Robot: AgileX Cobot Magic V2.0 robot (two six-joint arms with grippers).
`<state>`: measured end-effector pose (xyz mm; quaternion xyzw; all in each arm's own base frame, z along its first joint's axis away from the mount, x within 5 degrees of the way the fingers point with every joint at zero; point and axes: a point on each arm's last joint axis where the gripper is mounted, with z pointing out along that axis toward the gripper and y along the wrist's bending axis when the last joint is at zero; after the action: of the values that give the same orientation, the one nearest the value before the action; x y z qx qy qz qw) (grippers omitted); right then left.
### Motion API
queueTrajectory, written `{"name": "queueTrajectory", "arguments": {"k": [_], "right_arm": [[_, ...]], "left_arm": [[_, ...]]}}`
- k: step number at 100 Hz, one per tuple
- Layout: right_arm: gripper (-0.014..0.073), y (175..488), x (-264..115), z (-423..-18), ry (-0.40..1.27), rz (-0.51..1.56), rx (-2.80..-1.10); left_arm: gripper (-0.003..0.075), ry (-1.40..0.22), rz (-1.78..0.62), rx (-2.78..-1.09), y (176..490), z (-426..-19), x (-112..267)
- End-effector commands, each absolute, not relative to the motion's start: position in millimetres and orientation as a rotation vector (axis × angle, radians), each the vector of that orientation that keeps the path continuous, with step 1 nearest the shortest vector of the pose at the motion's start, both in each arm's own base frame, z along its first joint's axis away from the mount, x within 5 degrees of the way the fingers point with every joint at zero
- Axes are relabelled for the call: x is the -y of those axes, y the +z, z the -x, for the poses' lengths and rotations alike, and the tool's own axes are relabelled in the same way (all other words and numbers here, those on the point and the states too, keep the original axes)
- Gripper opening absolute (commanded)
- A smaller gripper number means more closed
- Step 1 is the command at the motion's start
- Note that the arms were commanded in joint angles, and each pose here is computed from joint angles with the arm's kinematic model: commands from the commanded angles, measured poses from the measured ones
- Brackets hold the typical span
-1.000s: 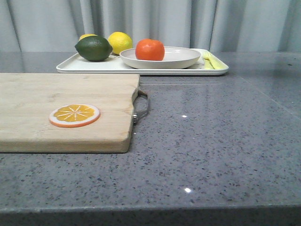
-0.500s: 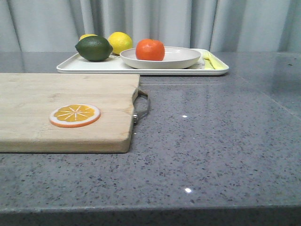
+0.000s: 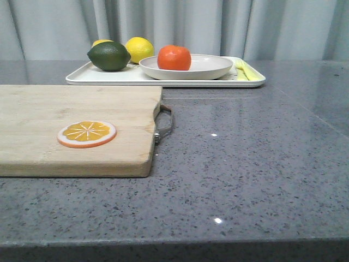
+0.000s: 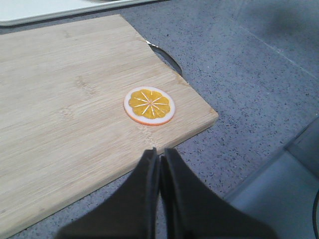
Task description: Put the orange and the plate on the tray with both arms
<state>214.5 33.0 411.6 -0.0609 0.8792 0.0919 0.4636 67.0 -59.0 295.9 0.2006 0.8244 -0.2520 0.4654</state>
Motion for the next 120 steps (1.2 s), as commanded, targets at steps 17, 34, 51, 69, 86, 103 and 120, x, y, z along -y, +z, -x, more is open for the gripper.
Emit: {"name": "queueTrajectory", "arguments": {"k": [17,34,51,69,86,103,120], "right_arm": [[-0.0064,393.6,-26.4,-176.8,0.180,0.146,-1.991],[-0.0064,368.9,-22.9,-151.0,0.170,0.135,-1.951],[-0.0064,343.7,-20.1,-128.0,0.165,0.126,-1.926],[-0.0064,314.6,-17.6,-105.0,0.162,0.121,-1.914],[-0.0064,299.3,-15.6,-84.8,0.162,0.120,-1.869],[-0.0064,296.7,-14.5,-71.4,0.162,0.121,-1.818],[-0.0064,296.6,-14.5,-70.5,0.163,0.122,-1.818]], "left_arm": [[-0.0019,-0.652,-0.452,-1.948,310.0,-69.3,60.1],[-0.0019,-0.648,-0.456,-1.937,310.7,-69.7,60.1],[-0.0019,-0.648,-0.456,-1.937,310.7,-69.7,60.1],[-0.0019,-0.648,-0.456,-1.937,310.7,-69.7,60.1],[-0.0019,-0.648,-0.456,-1.937,310.7,-69.7,60.1],[-0.0019,-0.647,-0.458,-1.940,310.4,-69.5,60.1],[-0.0019,-0.647,-0.460,-1.945,310.0,-69.3,60.1]]}}
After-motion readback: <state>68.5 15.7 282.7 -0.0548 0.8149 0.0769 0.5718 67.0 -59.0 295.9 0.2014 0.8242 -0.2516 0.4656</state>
